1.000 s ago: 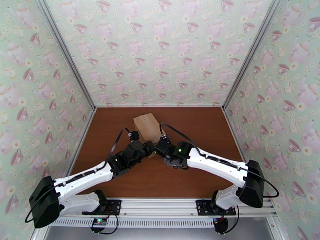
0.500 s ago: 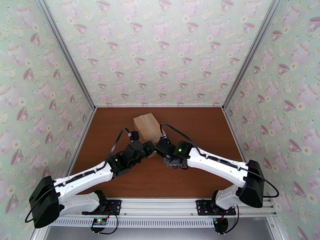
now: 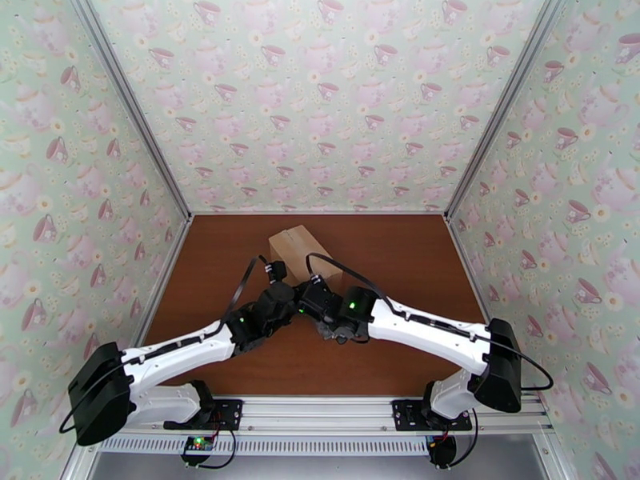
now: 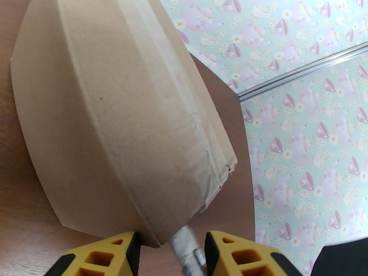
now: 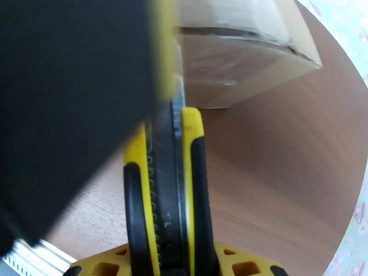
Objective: Unpack the express box
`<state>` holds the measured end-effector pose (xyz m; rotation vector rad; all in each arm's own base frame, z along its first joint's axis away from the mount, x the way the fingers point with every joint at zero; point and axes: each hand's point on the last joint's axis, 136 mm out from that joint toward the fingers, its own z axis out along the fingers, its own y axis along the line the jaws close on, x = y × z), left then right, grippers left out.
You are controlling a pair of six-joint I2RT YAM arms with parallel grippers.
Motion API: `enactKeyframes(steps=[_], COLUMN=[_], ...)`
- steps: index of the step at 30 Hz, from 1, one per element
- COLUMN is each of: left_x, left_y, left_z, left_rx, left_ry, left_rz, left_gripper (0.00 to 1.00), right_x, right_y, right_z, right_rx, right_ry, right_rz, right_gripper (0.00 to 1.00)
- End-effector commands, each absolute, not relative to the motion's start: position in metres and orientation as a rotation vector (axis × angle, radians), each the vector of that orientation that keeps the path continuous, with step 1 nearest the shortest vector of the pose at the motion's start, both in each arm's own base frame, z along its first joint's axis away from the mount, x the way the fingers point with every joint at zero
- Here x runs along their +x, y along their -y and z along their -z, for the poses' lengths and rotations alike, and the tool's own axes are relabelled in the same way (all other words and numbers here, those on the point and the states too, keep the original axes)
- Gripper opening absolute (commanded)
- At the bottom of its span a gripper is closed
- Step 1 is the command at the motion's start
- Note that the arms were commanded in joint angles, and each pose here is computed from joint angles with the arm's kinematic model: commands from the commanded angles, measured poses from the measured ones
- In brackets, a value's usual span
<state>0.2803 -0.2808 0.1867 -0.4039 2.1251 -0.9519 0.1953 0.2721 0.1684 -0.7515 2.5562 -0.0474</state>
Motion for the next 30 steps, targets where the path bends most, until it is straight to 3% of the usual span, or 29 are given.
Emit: enactKeyframes(steps=[1, 23, 30], left_x=[0.282, 0.267, 0.257], left_y=[0.291, 0.242, 0.237], left_z=[-0.209, -0.221, -0.239], left_rx=[-0.391, -0.43, -0.383], left_ry=[-2.075, -2.073, -2.07], left_rz=[1.026, 0.862, 0.879], left_gripper=[0.44, 0.44, 0.47], right_x=[0.193, 0.188, 0.193], right_y=[-0.281, -0.228, -0.21], right_z=[-0.17, -0.194, -0.211], right_rx=[-0.788, -0.705, -0.587], right_ry=[-2.555, -2.527, -2.486], right_rz=[0.019, 0.141, 0.029], right_gripper=[0.0, 0.0, 0.0])
